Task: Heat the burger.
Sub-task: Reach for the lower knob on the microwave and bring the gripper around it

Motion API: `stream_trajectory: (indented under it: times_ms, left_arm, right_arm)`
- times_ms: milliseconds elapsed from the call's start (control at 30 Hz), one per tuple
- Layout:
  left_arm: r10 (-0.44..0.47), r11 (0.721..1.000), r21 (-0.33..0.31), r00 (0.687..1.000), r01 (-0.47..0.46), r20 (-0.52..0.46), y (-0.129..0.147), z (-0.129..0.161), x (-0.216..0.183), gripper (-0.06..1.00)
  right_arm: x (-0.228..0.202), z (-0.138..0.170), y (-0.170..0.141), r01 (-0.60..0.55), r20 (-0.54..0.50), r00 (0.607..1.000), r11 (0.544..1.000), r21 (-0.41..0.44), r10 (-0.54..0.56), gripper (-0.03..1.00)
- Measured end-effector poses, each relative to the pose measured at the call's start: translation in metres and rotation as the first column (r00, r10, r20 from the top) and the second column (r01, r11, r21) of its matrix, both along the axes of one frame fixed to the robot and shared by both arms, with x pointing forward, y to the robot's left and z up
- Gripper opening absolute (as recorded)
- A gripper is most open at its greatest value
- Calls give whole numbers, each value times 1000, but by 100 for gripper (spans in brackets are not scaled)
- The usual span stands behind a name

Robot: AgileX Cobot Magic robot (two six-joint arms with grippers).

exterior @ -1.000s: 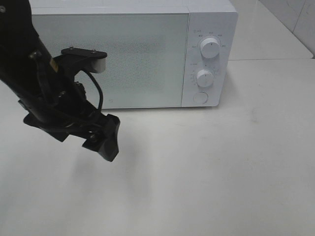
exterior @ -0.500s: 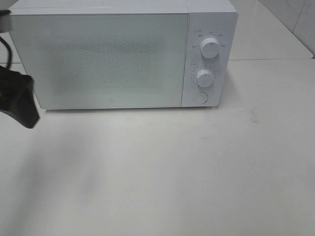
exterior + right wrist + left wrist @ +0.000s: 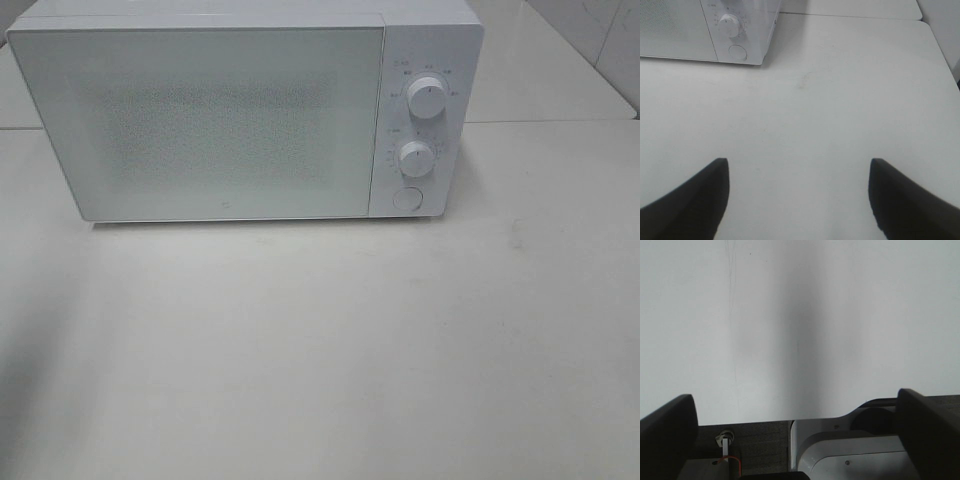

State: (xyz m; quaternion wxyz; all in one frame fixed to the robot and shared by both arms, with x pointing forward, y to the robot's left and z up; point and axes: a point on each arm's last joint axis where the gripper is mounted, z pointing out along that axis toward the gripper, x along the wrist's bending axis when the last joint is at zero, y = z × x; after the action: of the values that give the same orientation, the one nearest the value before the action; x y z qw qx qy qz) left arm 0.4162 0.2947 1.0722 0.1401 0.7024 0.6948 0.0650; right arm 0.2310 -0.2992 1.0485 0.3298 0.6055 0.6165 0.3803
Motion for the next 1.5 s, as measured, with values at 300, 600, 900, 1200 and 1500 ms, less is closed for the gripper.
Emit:
stream_trajectory:
  times_ms: [300, 600, 900, 1200, 1500]
  left_arm:
    - [1, 1000, 11, 994, -2, 112, 0, -12, -65, 99]
    - [14, 1000, 11, 967, -17, 253, -1, -22, -105, 99]
    - [35, 998, 30, 848, -60, 529, 2, -19, -148, 99]
    - [35, 997, 25, 762, -67, 646, 2, -16, -170, 99]
    - [33, 997, 20, 690, -69, 723, 1, -16, -187, 99]
  right_arm:
    - [0, 0, 0, 0, 0, 1000, 1000, 0, 0, 75]
    - [0, 0, 0, 0, 0, 1000, 1000, 0, 0, 75]
    - [0, 0, 0, 0, 0, 1000, 1000, 0, 0, 75]
    - [0, 0, 0, 0, 0, 1000, 1000, 0, 0, 75]
    - [0, 0, 0, 0, 0, 1000, 1000, 0, 0, 75]
